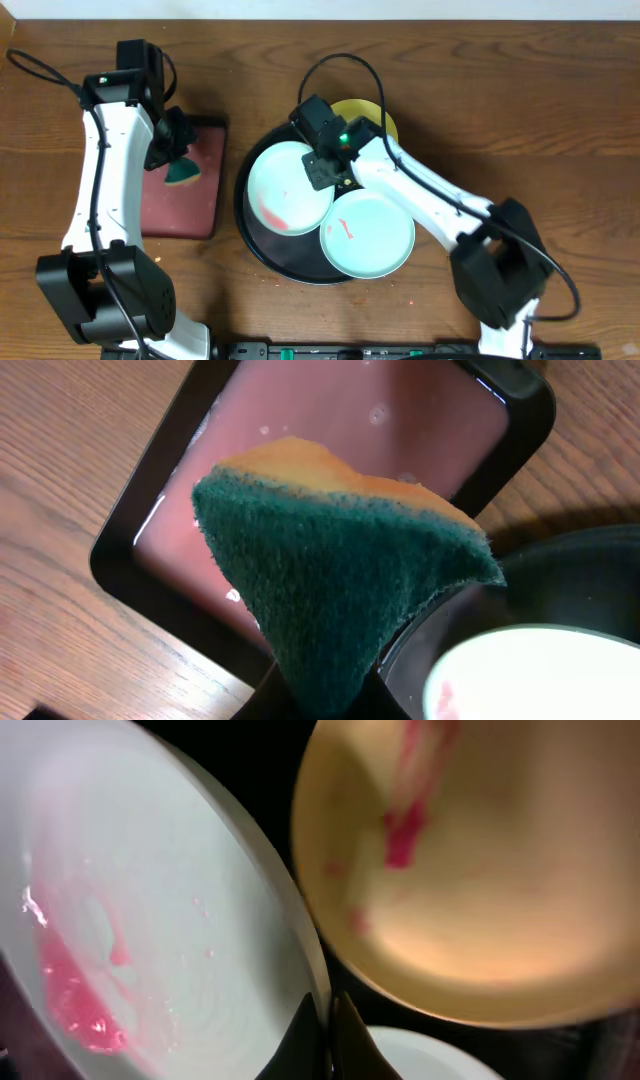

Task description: Clean dirty plates on tray and stack at the side

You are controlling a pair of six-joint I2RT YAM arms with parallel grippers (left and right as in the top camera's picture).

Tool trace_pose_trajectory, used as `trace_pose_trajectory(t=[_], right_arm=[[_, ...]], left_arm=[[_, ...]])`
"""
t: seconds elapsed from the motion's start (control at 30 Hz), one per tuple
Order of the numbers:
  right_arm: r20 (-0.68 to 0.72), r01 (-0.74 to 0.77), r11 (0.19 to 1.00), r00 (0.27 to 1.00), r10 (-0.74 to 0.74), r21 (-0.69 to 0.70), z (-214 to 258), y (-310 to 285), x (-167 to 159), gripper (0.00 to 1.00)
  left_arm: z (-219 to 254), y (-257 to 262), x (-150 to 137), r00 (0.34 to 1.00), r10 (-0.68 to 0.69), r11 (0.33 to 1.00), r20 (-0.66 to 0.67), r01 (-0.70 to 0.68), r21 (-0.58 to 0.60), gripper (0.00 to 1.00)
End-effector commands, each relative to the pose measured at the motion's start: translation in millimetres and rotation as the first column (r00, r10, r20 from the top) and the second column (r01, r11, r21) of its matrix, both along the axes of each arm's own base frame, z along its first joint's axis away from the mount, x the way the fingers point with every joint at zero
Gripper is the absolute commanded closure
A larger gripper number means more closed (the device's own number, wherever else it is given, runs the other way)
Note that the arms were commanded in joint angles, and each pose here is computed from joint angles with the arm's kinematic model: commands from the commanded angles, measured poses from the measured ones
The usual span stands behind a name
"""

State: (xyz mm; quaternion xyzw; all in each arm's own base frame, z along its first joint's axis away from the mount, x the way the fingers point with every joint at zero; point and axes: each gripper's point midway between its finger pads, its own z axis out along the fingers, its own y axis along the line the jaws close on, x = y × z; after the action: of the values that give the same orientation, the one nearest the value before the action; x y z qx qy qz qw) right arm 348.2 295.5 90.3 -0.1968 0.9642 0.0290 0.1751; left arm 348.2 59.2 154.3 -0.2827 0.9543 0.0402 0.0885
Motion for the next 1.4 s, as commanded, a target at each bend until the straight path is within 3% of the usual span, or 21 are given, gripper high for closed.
trace_pose_trajectory(t=[0.0,0.33,0.53,1.0,1.1,1.2,1.37], right_arm=[[0.296,0.056,0.992,0.955,-0.019,-0.117,70.7,-15.3,17.3,0.99],[0.624,0.174,0.928,0.778,0.075,-0.328,135.7,-8.3,-4.1,0.99],[0.732,0.244,0.895,0.671,0.122,-0.373,163.2,-0.9,-20.8,0.99],[0.761,0.274,0.896,0.641,0.100,-0.348,168.7,0.0,-25.7,0.99],[0.729,0.235,0.914,0.679,0.088,-0.330,158.7,4.5,-25.9,0.99],[0.587,0.081,0.952,0.801,0.115,-0.296,126.6,19.0,-28.9,0.99],[0.320,-0.077,0.994,0.942,0.097,-0.073,89.9,33.4,-30.2,0.99]], left_arm=[[9.5,1.5,3.8,0.999,-0.014,1.000,0.030,0.014,0.005,0.93],[9.2,1.8,5.0,0.999,-0.013,1.000,0.035,0.013,0.006,0.92],[9.2,1.8,5.0,0.999,-0.013,1.000,0.035,0.013,0.006,0.93],[9.2,1.8,5.1,0.999,-0.013,1.000,0.035,0.013,0.006,0.93],[9.2,1.7,5.3,0.999,-0.013,1.000,0.037,0.013,0.006,0.92],[9.3,1.7,5.8,0.999,-0.013,1.000,0.039,0.013,0.006,0.93],[8.7,1.4,5.4,0.999,-0.014,1.000,0.036,0.014,0.006,0.92]])
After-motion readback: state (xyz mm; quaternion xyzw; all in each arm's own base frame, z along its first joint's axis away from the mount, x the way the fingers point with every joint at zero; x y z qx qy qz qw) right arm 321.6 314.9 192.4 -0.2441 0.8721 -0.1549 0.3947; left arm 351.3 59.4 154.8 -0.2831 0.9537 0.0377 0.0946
